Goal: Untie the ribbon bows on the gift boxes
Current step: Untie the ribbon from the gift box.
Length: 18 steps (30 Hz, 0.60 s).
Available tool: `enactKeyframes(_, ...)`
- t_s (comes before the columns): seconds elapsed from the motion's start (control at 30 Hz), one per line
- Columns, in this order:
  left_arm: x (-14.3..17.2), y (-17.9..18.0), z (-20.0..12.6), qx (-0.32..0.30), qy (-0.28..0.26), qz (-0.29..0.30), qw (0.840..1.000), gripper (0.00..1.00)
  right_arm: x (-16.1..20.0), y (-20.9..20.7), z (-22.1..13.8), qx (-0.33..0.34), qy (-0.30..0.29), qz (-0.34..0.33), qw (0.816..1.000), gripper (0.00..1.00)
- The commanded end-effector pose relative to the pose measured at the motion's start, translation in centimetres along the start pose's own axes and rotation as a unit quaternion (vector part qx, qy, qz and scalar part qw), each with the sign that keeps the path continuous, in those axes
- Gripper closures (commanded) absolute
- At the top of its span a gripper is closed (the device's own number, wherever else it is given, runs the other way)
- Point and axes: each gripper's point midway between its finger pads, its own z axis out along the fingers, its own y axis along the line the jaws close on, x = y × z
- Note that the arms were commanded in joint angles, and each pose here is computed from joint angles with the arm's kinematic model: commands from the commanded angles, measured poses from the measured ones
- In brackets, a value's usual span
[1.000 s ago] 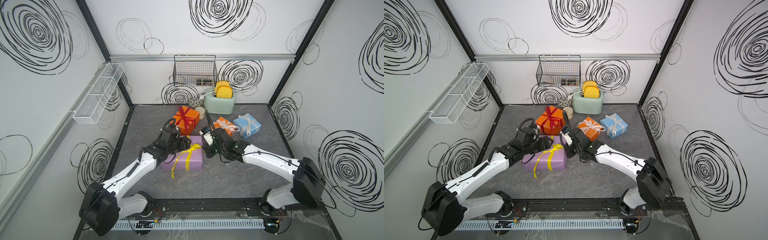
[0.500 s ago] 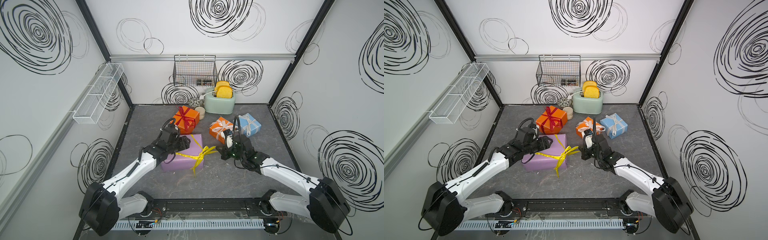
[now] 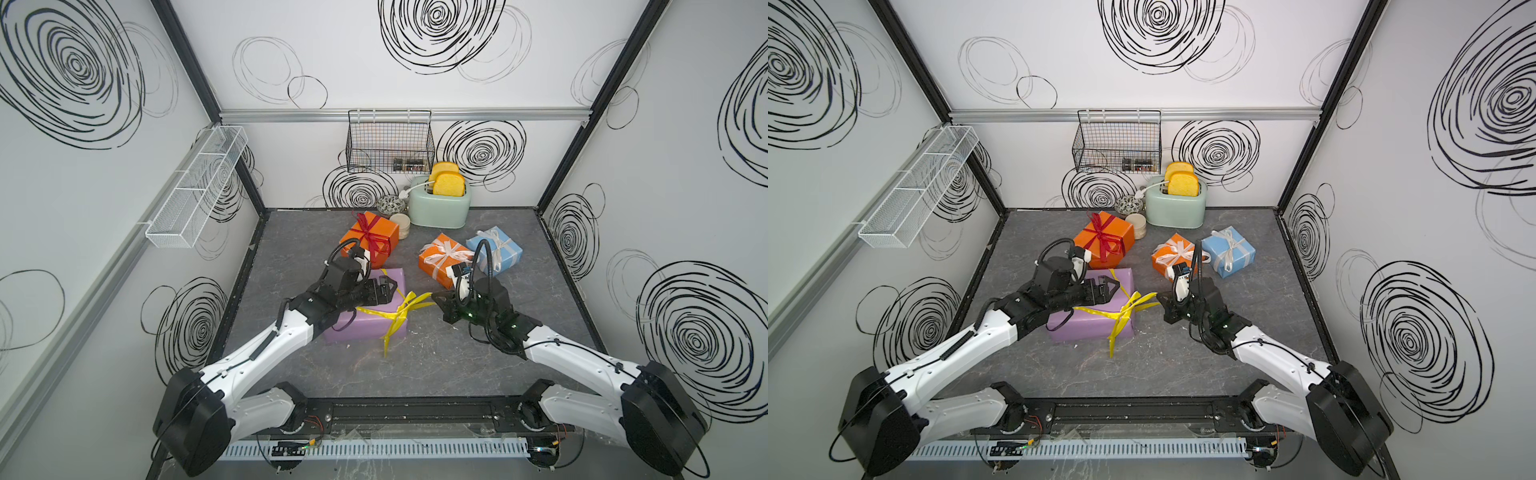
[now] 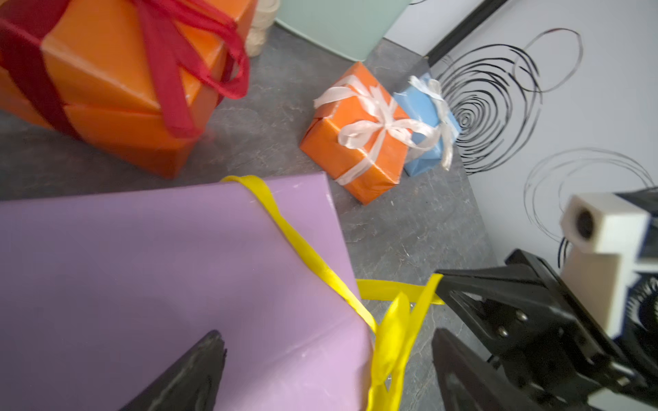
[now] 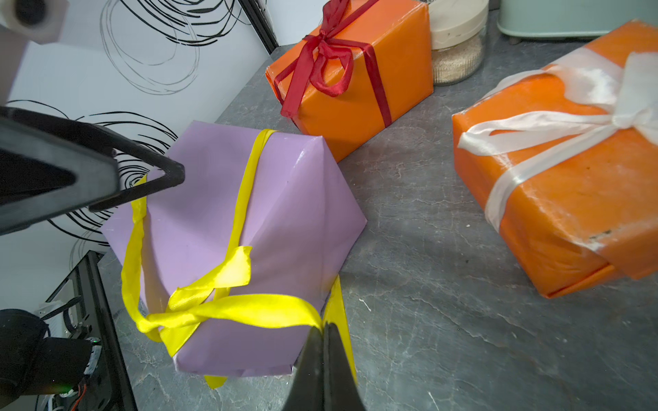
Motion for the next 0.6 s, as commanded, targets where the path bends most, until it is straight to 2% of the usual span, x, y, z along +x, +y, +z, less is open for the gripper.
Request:
enactKeyframes(0.0,-1.8,-2.6,-1.6,0.029,-0.056,0.068,0.996,0.03,-1.5,0.7,-0.5,-0.02,-0.038,0.003,0.999,0.98)
enactKeyframes(0.1,-1.3,-3.0,-2.0,-0.009,-0.053,0.093,0.994,0.04,-1.5,1.0,-0.6,-0.031,-0.042,0.007,0.999,0.97)
enactKeyframes(0.17,-0.6,-3.1,-2.5,-0.058,-0.049,0.1,0.992,0.05,-1.5,1.4,-0.7,-0.039,-0.042,0.009,0.998,0.97)
enactKeyframes(0.3,1.0,-2.4,-3.8,-0.137,-0.044,0.063,0.988,0.09,-1.7,2.1,-1.1,-0.058,-0.048,0.014,0.997,0.97)
enactKeyframes(0.57,4.8,-4.6,-5.0,-0.118,-0.04,-0.049,0.991,0.14,-2.2,3.2,-1.8,-0.073,-0.059,0.012,0.995,0.96)
